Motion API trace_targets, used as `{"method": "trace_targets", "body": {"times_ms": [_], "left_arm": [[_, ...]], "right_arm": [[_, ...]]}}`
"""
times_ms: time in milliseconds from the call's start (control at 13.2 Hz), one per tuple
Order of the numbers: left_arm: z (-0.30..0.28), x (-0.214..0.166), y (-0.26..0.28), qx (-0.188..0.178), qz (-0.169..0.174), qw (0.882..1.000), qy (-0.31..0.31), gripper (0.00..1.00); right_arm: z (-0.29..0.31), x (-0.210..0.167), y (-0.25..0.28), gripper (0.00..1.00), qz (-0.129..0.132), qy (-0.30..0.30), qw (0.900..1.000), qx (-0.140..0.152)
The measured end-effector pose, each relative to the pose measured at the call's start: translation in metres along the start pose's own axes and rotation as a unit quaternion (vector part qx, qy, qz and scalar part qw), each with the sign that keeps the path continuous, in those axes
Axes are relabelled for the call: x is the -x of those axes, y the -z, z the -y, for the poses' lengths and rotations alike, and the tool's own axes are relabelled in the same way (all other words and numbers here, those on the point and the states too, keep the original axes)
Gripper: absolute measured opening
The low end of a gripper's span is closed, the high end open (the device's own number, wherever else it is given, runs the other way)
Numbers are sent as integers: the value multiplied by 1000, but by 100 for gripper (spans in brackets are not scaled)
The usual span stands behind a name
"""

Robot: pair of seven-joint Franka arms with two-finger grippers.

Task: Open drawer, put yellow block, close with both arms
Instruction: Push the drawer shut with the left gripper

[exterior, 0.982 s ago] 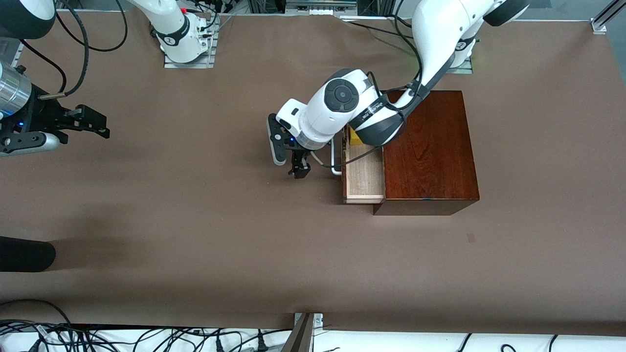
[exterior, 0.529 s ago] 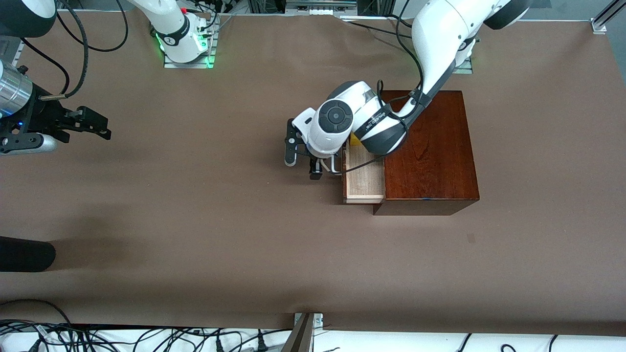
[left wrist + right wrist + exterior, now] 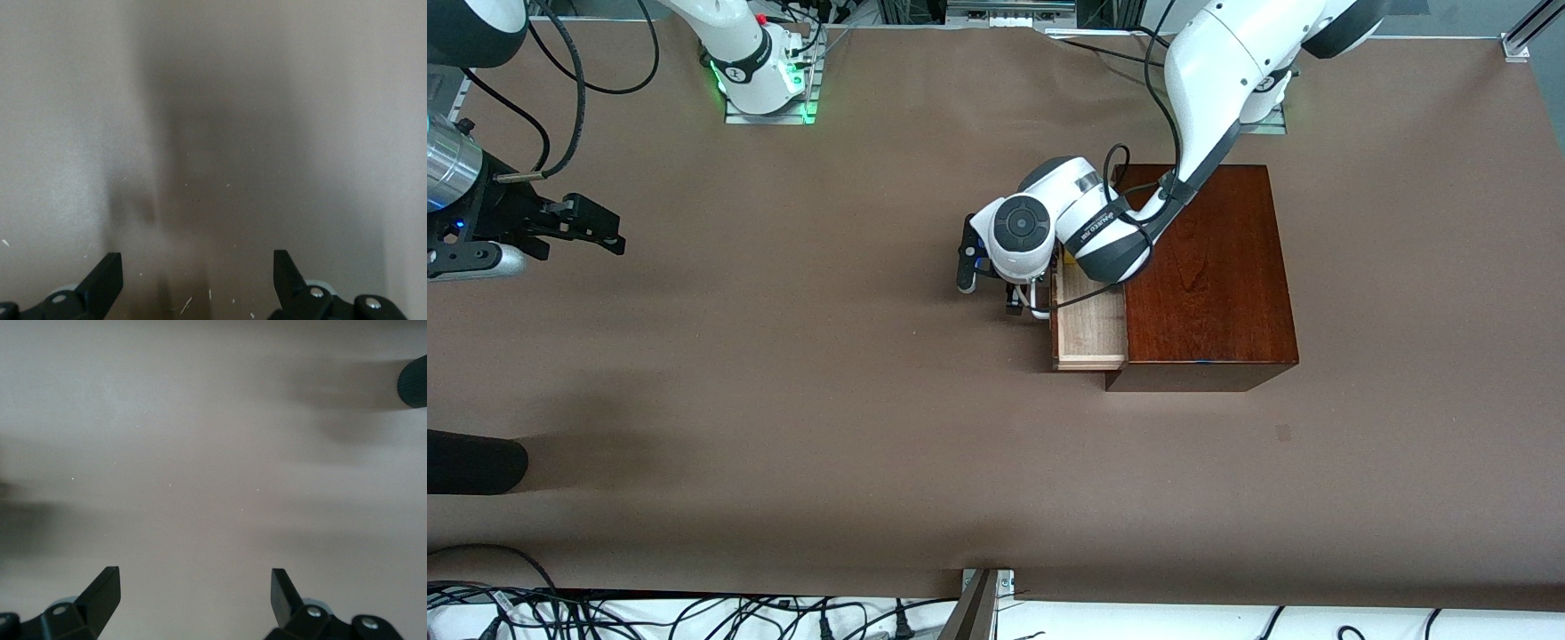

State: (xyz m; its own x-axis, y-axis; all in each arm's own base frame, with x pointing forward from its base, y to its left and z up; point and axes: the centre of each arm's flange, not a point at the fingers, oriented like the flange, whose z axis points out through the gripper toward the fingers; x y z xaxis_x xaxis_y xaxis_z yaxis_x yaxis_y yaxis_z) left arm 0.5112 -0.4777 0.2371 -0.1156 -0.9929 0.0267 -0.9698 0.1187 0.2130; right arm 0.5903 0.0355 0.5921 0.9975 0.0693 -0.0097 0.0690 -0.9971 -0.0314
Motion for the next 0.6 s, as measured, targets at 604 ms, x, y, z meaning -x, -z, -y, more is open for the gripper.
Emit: {"method": "trace_targets", "body": {"times_ms": [604], "left_arm": [[15,50,-7,47,59,997,17,100]], "right_arm": [[0,0,1,100,-1,0,1000,0]]}}
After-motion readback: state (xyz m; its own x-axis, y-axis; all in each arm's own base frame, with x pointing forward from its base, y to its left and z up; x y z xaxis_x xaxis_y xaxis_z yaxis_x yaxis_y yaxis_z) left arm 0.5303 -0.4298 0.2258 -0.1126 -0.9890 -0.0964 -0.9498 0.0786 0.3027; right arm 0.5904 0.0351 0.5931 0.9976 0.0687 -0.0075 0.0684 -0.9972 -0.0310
